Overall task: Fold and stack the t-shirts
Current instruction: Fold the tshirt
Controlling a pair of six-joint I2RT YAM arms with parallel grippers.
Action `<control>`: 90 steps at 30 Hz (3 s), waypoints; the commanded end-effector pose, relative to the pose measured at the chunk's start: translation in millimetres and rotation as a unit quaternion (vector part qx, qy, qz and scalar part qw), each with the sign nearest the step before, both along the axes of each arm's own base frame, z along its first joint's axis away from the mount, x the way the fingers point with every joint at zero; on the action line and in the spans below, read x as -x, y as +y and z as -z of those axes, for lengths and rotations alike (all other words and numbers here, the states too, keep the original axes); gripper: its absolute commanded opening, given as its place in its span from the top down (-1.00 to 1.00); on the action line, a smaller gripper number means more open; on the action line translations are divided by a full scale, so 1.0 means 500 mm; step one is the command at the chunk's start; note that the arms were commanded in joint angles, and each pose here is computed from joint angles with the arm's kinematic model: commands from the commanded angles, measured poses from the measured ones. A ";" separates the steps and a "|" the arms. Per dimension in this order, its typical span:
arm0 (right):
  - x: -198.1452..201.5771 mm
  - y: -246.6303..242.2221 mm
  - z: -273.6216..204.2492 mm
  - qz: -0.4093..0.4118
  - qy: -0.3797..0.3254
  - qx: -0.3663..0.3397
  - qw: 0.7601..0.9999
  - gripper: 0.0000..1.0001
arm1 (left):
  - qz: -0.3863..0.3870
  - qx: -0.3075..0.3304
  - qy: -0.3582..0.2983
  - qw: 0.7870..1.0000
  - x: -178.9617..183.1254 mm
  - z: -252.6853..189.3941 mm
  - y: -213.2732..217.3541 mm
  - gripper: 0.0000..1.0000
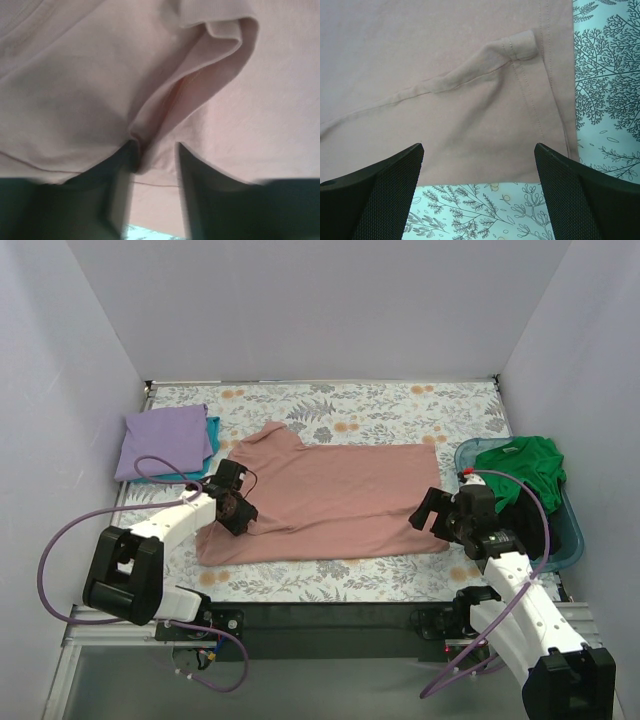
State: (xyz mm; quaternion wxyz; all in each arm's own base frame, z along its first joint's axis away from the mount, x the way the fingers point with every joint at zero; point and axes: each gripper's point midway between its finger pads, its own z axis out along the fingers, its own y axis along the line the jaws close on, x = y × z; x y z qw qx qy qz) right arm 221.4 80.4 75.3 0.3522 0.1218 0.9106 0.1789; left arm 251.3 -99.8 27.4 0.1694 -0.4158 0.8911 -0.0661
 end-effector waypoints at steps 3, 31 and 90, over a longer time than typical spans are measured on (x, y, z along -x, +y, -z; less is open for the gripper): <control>-0.013 -0.002 -0.001 0.005 -0.012 0.005 1.000 -0.97 | 0.007 0.007 -0.012 1.000 -0.004 -0.005 -0.009 0.88; -0.012 -0.006 0.010 -0.008 -0.012 0.019 1.000 -0.97 | 0.041 0.015 -0.033 0.999 -0.126 -0.038 -0.072 1.00; 0.005 0.056 0.067 -0.076 0.058 0.045 0.994 -0.97 | 0.077 0.018 -0.035 0.996 -0.009 -0.017 -0.039 -0.55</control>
